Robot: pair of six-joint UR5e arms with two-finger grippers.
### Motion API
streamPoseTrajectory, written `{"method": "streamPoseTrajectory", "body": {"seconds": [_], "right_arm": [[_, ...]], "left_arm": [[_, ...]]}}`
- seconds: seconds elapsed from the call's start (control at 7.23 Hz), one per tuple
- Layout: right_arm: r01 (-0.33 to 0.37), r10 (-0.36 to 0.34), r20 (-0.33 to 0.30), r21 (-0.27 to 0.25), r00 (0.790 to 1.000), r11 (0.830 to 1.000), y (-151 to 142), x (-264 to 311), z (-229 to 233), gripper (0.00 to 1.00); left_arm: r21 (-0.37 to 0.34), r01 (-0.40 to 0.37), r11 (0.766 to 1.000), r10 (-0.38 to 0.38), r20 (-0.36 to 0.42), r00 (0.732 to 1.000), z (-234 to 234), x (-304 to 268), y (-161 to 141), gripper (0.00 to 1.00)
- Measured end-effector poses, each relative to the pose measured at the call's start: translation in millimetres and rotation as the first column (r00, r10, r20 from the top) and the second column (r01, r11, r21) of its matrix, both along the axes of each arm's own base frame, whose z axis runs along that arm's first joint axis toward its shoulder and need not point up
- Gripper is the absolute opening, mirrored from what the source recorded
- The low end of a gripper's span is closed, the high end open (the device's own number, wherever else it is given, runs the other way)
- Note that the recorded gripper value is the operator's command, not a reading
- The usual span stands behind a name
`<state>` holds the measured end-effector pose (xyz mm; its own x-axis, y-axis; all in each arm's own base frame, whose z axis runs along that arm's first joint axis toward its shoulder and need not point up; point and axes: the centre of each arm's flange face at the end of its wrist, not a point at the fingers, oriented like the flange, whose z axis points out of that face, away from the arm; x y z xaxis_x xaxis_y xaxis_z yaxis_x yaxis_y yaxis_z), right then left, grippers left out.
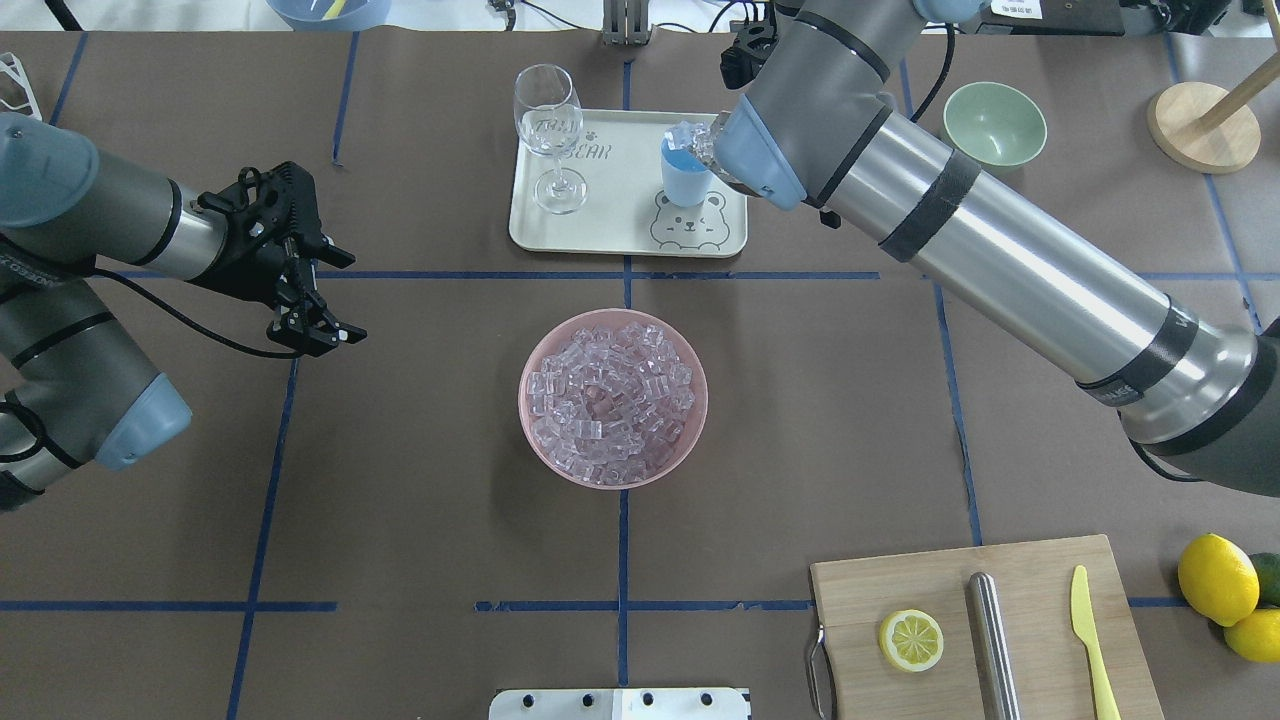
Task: Put ice in cup with scoop
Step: 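Tilt the scoop with the right gripper to pour ice into the blue cup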
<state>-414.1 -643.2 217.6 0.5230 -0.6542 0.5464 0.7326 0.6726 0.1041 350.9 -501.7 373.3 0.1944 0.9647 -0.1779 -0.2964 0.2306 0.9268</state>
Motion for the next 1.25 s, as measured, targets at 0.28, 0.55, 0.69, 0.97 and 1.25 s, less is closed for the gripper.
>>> {"method": "streamPoseTrajectory", "body": {"seconds": [0.28,0.55,0.69,0.97,1.25], "right_arm": [[0.026,-0.026,-0.025,0.002,0.999,1.0,1,3,-4,0.0],[0.057,-0.056,-0.063,0.008,0.996,0.998,2,8,-12,0.0],[0.068,-0.067,-0.077,0.01,0.995,0.998,2,10,-14,0.0],[0.089,-0.086,-0.1,0.018,0.991,0.996,2,12,-18,0.0],[0.122,-0.117,-0.136,0.026,0.984,0.992,-2,15,-27,0.0]], "left_arm": [[0.0,0.0,1.0,0.0,0.001,1.0,1,0,0,1.0],[-0.001,0.0,1.0,0.0,0.001,1.0,1,0,0,1.0],[-0.001,0.0,1.0,0.0,0.001,1.0,1,0,0,1.0],[0.0,0.0,1.0,0.0,0.001,1.0,1,0,0,1.0],[0.002,0.0,1.0,0.0,-0.001,1.0,0,0,0,1.0]]}}
